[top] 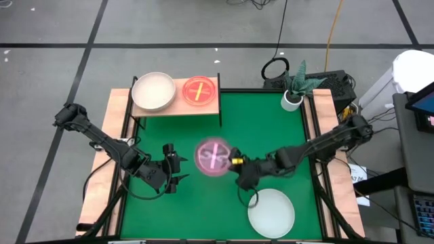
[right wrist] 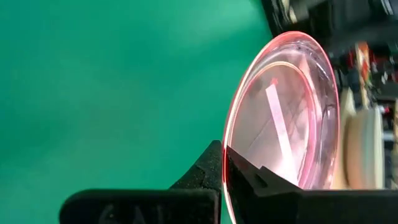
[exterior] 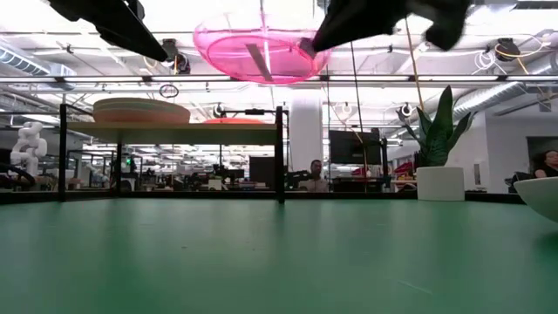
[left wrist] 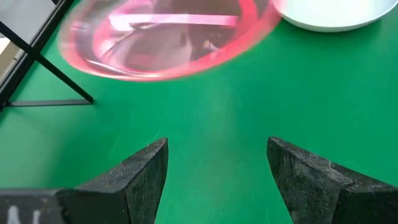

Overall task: Place and stack plates onto a shelf
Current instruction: Stack the pink plate on top of the orange plate on the shelf

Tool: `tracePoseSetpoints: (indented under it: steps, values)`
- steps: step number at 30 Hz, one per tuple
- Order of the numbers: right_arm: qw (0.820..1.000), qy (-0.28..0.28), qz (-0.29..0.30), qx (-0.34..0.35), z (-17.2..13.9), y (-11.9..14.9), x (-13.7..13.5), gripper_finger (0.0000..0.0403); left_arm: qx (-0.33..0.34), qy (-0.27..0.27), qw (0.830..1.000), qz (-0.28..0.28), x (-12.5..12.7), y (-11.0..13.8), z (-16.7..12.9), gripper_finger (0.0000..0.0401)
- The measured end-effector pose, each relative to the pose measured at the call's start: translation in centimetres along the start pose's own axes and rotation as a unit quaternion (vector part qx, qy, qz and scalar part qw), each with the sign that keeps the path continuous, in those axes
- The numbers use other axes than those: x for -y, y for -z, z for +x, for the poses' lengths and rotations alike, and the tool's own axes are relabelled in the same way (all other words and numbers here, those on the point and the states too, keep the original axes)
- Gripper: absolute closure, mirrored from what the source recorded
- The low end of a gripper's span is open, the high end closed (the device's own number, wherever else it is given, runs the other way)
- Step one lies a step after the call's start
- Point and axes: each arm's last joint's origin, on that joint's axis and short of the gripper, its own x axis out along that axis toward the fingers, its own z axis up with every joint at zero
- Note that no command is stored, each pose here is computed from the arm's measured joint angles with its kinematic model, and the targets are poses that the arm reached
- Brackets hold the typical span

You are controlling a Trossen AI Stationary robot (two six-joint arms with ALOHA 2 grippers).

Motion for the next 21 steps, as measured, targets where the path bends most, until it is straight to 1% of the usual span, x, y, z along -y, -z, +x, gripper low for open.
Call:
tracePoseSetpoints:
  steps: [3, 7, 11, 14, 18, 21]
  values:
    - [1.0, 0.01, 0.003, -0.018, 0.5, 1.6, 1.5, 0.0403, 0.001, -0.002, 1.0, 0.0, 0.0, 0.0, 0.0, 0.0123]
    - [1.0, 0.021, 0.0, -0.011, 1.4, 3.8, 3.8, 0.0403, 0.004, -0.002, 1.0, -0.002, 0.0, -0.1, 0.0, 0.0123]
    - [0.998, 0.056, 0.024, 0.011, 2.1, 6.3, 6.6, 0.0403, 0.009, 0.0, 1.0, -0.005, 0.0, -0.2, 0.0, 0.0123]
    - [0.995, 0.092, 0.028, 0.02, 2.2, 8.0, 8.5, 0.0403, 0.009, 0.0, 1.0, 0.0, 0.0, -0.2, 0.0, 0.0123]
    - [0.991, 0.124, 0.035, 0.036, 2.3, 10.0, 10.3, 0.0403, 0.009, -0.002, 1.0, 0.014, 0.0, -0.2, 0.0, 0.0123]
    - [0.988, 0.146, 0.036, 0.036, 2.2, 11.3, 11.3, 0.0403, 0.008, -0.005, 1.0, 0.015, -0.2, -0.3, 0.1, 0.0123]
